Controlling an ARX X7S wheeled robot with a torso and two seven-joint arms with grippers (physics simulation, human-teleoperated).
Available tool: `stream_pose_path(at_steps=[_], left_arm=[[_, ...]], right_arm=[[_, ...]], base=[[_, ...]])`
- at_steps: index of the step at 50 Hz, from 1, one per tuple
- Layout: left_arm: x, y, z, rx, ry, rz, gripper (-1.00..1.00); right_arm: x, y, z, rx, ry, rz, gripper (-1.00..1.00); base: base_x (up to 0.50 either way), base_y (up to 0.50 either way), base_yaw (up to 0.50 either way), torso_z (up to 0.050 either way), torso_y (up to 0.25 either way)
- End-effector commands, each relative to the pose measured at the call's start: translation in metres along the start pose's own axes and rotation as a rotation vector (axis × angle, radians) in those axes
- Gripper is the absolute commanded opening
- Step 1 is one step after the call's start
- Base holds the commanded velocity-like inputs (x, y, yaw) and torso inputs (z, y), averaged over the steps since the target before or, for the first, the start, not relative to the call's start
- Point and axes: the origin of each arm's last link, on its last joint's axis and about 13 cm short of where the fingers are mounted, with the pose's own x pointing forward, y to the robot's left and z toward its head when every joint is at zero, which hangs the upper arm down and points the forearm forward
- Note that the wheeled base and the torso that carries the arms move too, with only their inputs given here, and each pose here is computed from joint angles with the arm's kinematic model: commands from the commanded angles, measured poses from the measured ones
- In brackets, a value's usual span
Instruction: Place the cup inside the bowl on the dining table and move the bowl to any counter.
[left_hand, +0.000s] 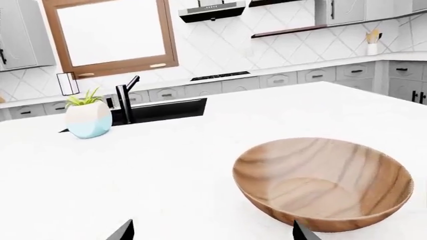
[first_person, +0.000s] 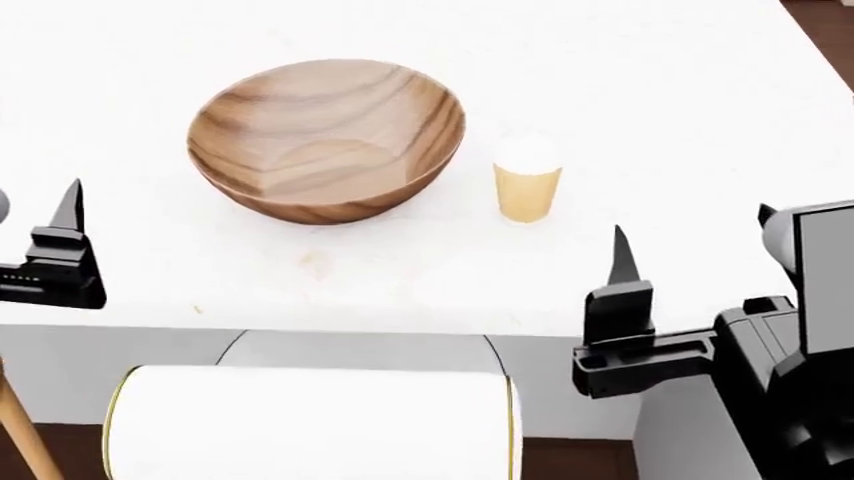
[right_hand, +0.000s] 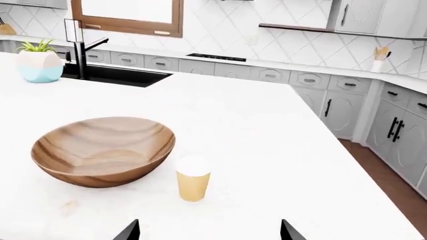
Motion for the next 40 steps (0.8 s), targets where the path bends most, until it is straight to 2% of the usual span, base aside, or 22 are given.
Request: stream_pose_path(at_steps=[1, 9, 12, 13, 15, 18, 23, 30, 40], left_arm=[[0.0009, 0.0019, 0.0009, 0.006, -0.001, 0.001, 1.00], [0.0000, 0.0027, 0.0015, 0.006, -0.001, -0.002, 1.00], [0.0003, 0.0047, 0.0032, 0.004, -0.005, 0.002, 1.00], [0.0004, -0.0020, 0.0040, 0.005, -0.008, 0.006, 1.00], [-0.0007, 0.0033, 0.0029, 0.008, -0.006, 0.004, 1.00], [-0.0015, -0.0051, 0.0010, 0.009, -0.002, -0.001, 1.00], [-0.0005, 0.0004, 0.0005, 0.007, 0.000, -0.001, 1.00], [-0.0018, -0.0045, 0.0003, 0.005, -0.003, 0.002, 1.00], [-0.0014, 0.0018, -0.0014, 0.004, -0.002, 0.010, 1.00]], right_arm=[[-0.0033, -0.0021, -0.0002, -0.004, 0.003, -0.011, 1.00], [-0.0059, -0.0035, 0.0009, -0.013, 0.006, -0.025, 1.00], [-0.0067, -0.0032, -0.0008, -0.009, 0.006, -0.022, 1.00], [-0.0065, -0.0029, -0.0016, -0.008, 0.010, -0.020, 1.00], [-0.0066, -0.0026, -0.0028, -0.003, 0.009, -0.018, 1.00], [-0.0062, -0.0031, -0.0043, 0.001, 0.010, -0.019, 1.00], [-0.0062, -0.0032, -0.0039, -0.003, 0.012, -0.016, 1.00], [-0.0034, -0.0010, -0.0032, 0.013, 0.007, -0.002, 1.00], [-0.0030, 0.0000, -0.0048, 0.015, 0.015, 0.001, 1.00]], base=[[0.32, 0.29, 0.00, 0.000, 0.000], [0.35, 0.26, 0.00, 0.000, 0.000], [0.49, 0.01, 0.00, 0.000, 0.000], [0.50, 0.00, 0.00, 0.000, 0.000], [0.50, -0.04, 0.00, 0.000, 0.000], [0.50, -0.04, 0.00, 0.000, 0.000], [0.50, -0.01, 0.00, 0.000, 0.003], [0.50, 0.00, 0.00, 0.000, 0.000], [0.47, 0.00, 0.00, 0.000, 0.001]])
